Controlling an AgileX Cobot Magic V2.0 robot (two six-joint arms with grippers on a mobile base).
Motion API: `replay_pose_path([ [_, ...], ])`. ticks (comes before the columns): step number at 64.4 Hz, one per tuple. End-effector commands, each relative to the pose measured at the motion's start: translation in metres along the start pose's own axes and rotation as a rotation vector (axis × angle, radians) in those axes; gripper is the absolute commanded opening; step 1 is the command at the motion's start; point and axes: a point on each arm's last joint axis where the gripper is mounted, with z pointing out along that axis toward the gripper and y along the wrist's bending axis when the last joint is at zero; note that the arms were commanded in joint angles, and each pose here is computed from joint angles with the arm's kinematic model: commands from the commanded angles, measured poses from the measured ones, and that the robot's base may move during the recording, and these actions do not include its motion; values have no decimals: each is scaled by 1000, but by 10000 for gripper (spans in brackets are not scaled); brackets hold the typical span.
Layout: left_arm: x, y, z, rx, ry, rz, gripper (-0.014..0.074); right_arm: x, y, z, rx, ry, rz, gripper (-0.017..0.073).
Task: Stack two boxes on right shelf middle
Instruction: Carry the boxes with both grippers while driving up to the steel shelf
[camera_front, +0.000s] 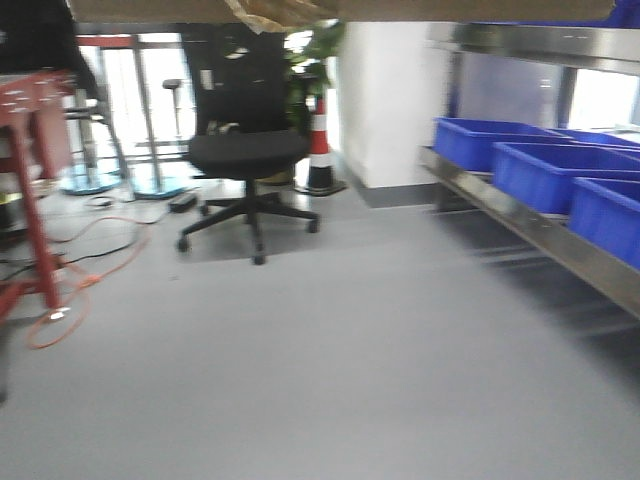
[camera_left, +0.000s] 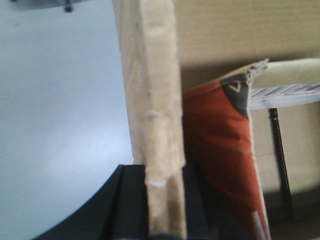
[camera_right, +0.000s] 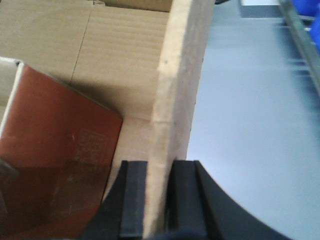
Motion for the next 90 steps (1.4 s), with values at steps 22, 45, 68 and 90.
replay_pose_path([
  [22, -6, -2, -12, 31, -81, -4, -111, -7, -1, -7, 15, -65, -16, -154],
  [45, -6, -2, -12, 31, -81, -4, -111, -7, -1, -7, 15, -65, -16, -154],
  [68, -6, -2, -12, 31, -81, -4, -111, -7, -1, -7, 15, -65, -16, -154],
  [90, -6, -2, -12, 31, -81, -4, -111, -7, -1, -7, 15, -65, -16, -154],
])
